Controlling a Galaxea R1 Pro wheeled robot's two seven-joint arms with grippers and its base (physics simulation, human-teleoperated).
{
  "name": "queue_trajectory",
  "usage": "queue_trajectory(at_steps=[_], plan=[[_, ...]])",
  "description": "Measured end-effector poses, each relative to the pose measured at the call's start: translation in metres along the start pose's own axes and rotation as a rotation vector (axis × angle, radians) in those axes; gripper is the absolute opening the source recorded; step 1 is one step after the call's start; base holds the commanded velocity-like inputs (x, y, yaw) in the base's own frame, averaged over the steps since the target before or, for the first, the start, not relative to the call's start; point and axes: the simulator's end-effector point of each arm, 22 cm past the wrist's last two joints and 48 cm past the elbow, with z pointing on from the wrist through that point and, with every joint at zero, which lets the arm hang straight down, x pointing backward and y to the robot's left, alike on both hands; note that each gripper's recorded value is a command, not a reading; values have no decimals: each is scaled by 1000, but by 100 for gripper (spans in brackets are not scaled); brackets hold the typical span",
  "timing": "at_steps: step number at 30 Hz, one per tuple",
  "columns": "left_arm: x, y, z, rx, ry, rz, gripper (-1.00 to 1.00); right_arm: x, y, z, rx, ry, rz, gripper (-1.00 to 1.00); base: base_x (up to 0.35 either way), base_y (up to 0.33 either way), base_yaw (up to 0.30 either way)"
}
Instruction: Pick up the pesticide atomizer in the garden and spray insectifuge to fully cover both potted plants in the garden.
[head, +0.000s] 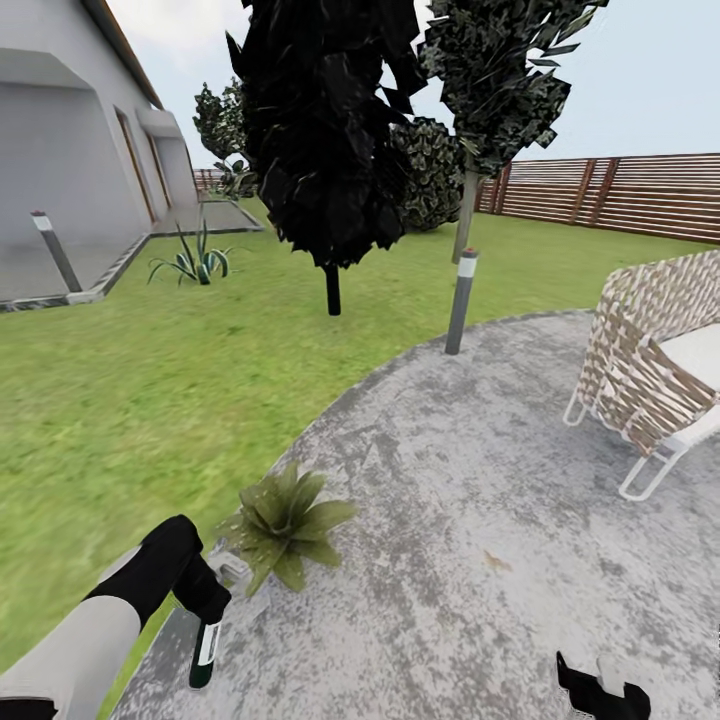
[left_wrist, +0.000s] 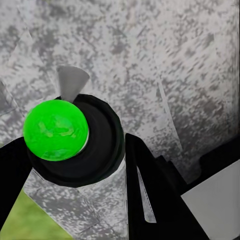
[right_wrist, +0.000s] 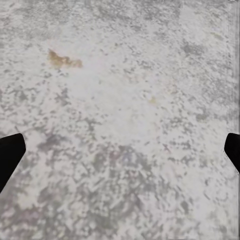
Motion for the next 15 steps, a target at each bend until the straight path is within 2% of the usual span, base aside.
queue_trajectory(at_steps=[6, 11, 14, 15], plan=[[4, 5, 0, -7, 7, -5, -100, 0, 2, 0, -2, 1, 1, 100, 164, -215, 226], [12, 5, 5, -4, 26, -10, -100, 1, 2, 0, -3, 2, 1, 100, 30, -35, 276], [14, 15, 11, -71, 39, -14, -100, 1, 2, 0, -3, 2, 1, 100, 1, -1, 277], [12, 14, 12, -87, 47, -31, -100, 1, 2, 0, -3, 2, 1, 100, 0, 0, 277]])
